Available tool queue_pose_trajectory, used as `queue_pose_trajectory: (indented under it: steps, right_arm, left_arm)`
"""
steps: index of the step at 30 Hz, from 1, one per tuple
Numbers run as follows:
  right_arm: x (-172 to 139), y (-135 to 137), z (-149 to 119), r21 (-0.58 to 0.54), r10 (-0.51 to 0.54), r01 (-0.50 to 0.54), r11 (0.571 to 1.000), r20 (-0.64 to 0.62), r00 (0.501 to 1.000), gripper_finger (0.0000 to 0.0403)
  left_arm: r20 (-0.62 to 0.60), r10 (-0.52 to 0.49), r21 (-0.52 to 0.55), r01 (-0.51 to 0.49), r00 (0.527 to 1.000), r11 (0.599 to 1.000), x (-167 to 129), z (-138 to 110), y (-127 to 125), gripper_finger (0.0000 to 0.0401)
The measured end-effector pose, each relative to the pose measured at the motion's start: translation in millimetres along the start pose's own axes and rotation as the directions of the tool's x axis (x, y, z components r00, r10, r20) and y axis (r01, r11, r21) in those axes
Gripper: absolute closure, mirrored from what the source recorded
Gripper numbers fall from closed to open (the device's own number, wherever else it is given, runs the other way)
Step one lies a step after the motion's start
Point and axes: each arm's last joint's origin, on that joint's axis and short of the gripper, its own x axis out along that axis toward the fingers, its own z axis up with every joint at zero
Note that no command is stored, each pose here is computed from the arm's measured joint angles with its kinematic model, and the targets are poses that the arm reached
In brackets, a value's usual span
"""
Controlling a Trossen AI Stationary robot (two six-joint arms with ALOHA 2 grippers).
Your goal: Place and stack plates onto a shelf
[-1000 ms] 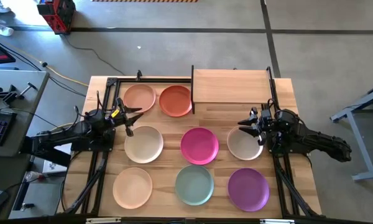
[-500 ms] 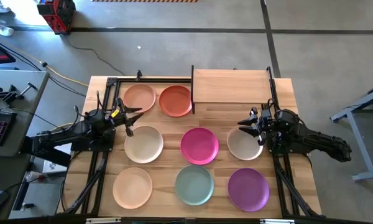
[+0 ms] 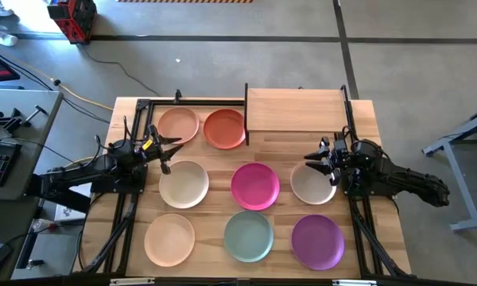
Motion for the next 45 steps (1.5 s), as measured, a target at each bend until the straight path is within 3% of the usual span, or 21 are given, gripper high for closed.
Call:
queue_pose_trajectory:
  steps: [45]
  right_arm:
    - [0.0, 0.1, 1.0, -0.006, -0.004, 0.004, 1.0, 0.009, 1.0, 0.0284]
  left_arm:
    - [0.0, 0.0, 0.002, 0.0, 1.0, 1.0, 0.0, 0.1, 0.0, 0.03]
